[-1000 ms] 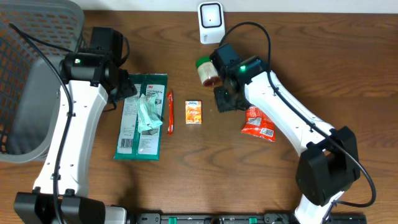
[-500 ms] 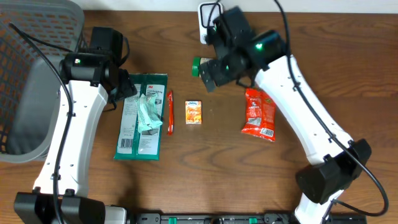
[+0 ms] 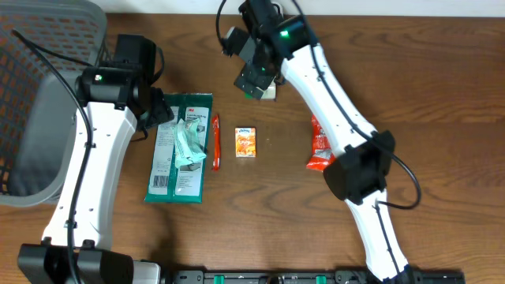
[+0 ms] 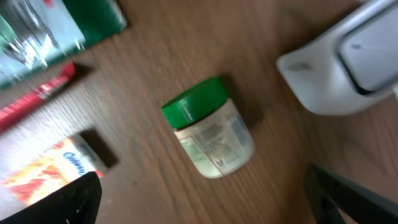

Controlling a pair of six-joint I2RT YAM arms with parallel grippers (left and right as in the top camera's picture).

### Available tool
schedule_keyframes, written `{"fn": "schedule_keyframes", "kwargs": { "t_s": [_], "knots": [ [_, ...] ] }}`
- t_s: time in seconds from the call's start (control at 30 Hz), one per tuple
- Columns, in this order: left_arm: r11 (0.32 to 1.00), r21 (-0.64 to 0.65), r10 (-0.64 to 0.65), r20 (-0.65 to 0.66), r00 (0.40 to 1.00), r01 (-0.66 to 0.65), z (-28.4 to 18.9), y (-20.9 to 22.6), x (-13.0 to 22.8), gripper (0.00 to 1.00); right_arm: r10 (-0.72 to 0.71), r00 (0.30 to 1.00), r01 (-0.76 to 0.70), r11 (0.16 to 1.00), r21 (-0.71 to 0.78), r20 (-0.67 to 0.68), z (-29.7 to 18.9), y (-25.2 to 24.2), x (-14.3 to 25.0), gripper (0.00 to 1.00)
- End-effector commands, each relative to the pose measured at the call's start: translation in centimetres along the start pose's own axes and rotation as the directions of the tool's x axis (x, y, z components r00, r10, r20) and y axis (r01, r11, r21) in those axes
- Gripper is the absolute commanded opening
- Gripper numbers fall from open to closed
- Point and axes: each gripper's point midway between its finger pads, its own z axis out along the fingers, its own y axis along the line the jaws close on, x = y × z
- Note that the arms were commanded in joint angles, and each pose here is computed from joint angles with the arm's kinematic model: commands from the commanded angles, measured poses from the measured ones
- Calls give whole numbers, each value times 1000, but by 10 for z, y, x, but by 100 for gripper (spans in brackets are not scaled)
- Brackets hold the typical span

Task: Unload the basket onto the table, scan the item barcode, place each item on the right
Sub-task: 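Lift the jar with the right gripper toward the white scanner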

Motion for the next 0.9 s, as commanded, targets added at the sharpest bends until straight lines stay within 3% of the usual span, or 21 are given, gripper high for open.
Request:
{"fn": "schedule_keyframes", "kwargs": {
  "t_s": [0.0,0.23,0.53,0.73,0.87],
  "knots": [
    [1000,-17,-8,5,1000,8,0,4,-1,82,-116,993,116,993,-13,-14,23,4,0,96],
    [1000,-17,-8,5,1000,8,0,4,-1,82,-250,967,248,967,-55,-43,75,20,4,92],
    [1000,-17,-8,5,1000,8,0,4,-1,82,-252,967,250,967,-45,-35,112,20,3,91],
    [1000,-17,-8,5,1000,8,0,4,-1,82,-250,966,248,968,-31,-68,113,16,10,75],
    [1000,-17,-8,5,1000,8,0,4,-1,83,-248,961,253,967,22,-125,112,5,17,74]
  ]
}}
